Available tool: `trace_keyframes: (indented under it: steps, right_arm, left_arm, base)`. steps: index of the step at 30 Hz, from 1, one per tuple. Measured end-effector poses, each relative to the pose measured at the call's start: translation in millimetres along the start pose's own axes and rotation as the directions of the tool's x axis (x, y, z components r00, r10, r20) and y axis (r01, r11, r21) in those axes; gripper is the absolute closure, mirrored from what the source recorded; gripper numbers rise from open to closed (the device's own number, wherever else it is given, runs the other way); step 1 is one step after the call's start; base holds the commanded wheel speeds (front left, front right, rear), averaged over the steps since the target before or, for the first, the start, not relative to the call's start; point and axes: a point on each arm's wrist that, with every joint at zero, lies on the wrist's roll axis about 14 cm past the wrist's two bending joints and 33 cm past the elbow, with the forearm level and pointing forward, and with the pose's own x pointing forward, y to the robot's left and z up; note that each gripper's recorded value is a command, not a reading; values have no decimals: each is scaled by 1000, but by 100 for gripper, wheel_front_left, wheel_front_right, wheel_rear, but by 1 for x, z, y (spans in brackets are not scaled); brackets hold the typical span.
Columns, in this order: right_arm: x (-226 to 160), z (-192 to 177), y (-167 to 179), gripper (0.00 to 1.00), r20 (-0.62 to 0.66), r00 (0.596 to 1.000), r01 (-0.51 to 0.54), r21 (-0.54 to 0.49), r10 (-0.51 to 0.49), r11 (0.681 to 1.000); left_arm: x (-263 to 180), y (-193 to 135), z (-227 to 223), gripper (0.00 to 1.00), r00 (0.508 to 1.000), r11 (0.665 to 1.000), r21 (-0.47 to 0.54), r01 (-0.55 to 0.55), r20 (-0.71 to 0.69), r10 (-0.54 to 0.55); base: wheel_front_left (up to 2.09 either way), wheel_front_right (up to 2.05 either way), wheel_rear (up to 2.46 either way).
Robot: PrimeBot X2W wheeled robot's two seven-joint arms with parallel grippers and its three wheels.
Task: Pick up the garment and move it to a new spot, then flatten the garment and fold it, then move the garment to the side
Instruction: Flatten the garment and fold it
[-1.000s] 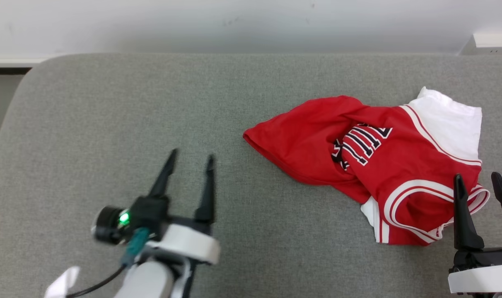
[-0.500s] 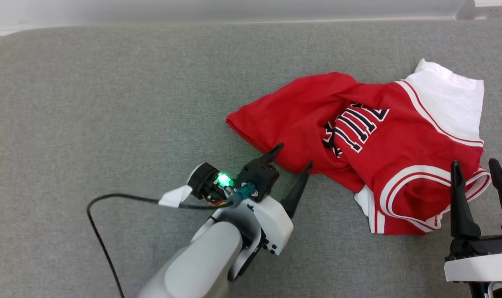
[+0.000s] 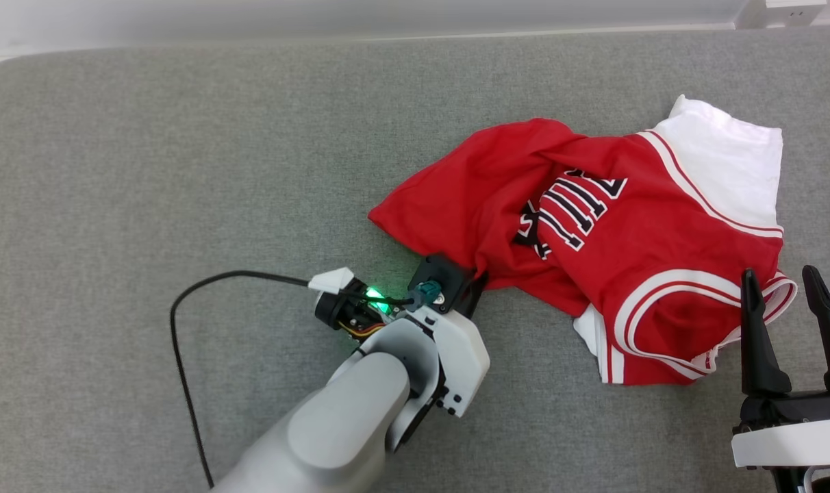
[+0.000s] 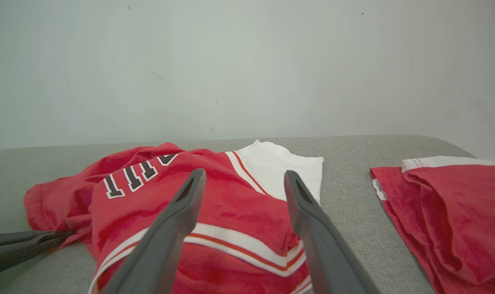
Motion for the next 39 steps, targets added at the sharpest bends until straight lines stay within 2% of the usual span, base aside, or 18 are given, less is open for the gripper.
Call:
trace_keyframes:
  steps: [6, 11, 27, 28, 30, 34, 37, 39]
  right_arm:
    - [-3, 1, 2, 0, -3, 1000, -5, 8, 5, 1000]
    - [-7, 4, 6, 0, -1, 1000, -13, 15, 13, 1000]
    - [-29, 17, 13, 0, 4, 1000, -28, 21, 28, 999]
    - [-30, 17, 13, 0, 4, 1000, -29, 21, 29, 999]
    - [-32, 19, 14, 0, 4, 1000, -31, 21, 31, 999]
    - [-35, 22, 14, 0, 7, 999, -33, 20, 32, 999]
    - [-36, 26, 17, 0, 12, 999, -40, 18, 39, 999]
    - [-36, 29, 19, 0, 16, 999, -46, 17, 46, 999]
  left_arm:
    - [-13, 9, 1, 100, 998, 999, 16, -38, 50, 37]
    - [-39, 24, -14, 100, 995, 996, 18, -90, 38, 89]
    - [-138, 63, -69, 100, 955, 961, -10, -277, -107, 275]
    - [-142, 62, -69, 80, 955, 960, -17, -279, -105, 276]
    - [-146, 59, -62, 0, 957, 956, -63, -288, -65, 284]
    - [-153, 62, -29, 0, 934, 930, -159, -330, 91, 347]
    - [-162, 72, 0, 0, 879, 900, -225, -373, 225, 421]
    - [-172, 85, 14, 0, 826, 872, -252, -420, 293, 482]
  base:
    - [0, 0, 0]
    - [0, 0, 0]
    - [0, 0, 0]
    - [0, 0, 0]
    - [0, 0, 0]
    - [0, 0, 0]
    - [0, 0, 0]
    - [0, 0, 0]
